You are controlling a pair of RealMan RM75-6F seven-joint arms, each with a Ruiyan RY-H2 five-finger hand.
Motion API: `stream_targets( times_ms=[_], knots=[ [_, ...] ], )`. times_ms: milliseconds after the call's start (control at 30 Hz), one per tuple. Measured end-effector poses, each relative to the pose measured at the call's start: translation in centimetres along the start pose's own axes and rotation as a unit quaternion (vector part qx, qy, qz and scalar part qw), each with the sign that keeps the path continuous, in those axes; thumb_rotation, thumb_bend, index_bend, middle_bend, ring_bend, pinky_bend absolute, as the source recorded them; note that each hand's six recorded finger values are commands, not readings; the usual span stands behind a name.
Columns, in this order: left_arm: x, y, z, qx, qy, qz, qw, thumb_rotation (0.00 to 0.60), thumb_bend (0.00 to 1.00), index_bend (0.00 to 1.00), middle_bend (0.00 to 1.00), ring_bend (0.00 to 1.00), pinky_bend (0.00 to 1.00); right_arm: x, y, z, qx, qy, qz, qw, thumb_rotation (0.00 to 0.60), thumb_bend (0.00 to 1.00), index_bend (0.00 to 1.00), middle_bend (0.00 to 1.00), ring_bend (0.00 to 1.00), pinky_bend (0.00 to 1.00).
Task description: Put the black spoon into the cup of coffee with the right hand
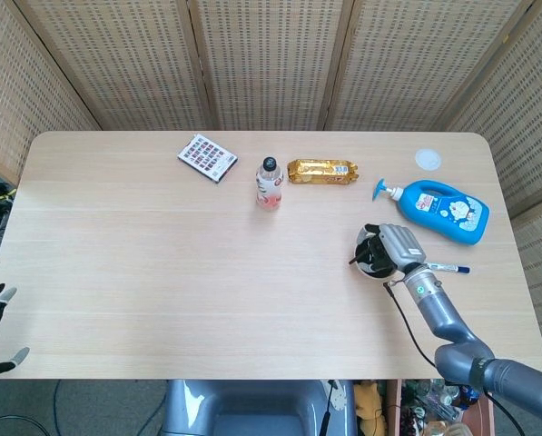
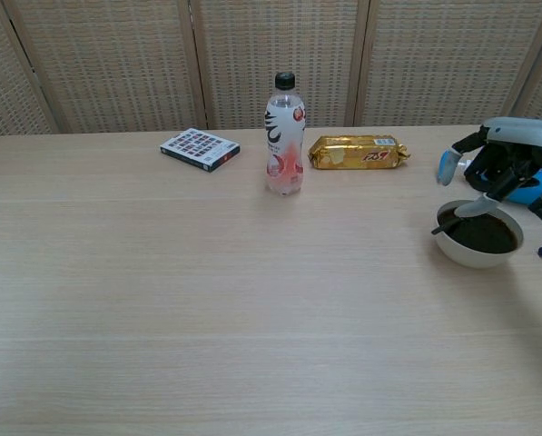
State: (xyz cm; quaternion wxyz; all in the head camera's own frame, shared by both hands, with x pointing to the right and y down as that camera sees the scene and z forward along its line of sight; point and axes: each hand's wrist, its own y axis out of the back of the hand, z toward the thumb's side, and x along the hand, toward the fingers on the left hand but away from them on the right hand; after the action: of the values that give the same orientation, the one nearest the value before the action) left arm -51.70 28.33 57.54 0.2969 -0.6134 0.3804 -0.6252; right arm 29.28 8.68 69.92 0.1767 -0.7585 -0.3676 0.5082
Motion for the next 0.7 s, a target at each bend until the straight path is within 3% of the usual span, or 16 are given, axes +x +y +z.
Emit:
stream_targets(
  times_ms=[133,267,433,600,700],
  knots=[
    [-0.1,0.0,0.0,0.0,0.001,0.001,1.0,0.6,0.23,0.0,0.0,0.0,0.0,1.3,1.1,0.4,-0.011,0.008,-0.026,0.9996,0.6,0.11,0.49,0.79,0.9,0.95],
    [0.0,0.1,0.2,-0.001,-0.003,0.004,1.0,0.6,0.23,0.0,0.0,0.0,0.0,3.1,2.2,0.3,-0.013,0.011,-0.061,0.998,0.6,0.12,0.5,0.71,0.8,0.93],
    [0.1,0.6,0.6,-0.004,-0.01,0.02,0.9997,0.6,0.23,0.0,0.0,0.0,0.0,5.9,3.9,-0.5,0.018,0.006,-0.134,0.9908,0.6,0.18,0.51,0.63,0.68,0.85],
    [0.1,0.9,0.9,-0.006,-0.016,0.031,0.9994,0.6,0.23,0.0,0.0,0.0,0.0,9.5,4.9,-1.6,0.056,-0.014,-0.204,0.9773,0.6,0.19,0.51,0.5,0.48,0.63],
    [0.0,1.0,1.1,-0.004,-0.019,0.036,0.9992,0.6,0.22,0.0,0.0,0.0,0.0,11.7,4.7,-2.1,0.078,-0.028,-0.224,0.9711,0.6,0.19,0.48,0.38,0.29,0.37]
  ],
)
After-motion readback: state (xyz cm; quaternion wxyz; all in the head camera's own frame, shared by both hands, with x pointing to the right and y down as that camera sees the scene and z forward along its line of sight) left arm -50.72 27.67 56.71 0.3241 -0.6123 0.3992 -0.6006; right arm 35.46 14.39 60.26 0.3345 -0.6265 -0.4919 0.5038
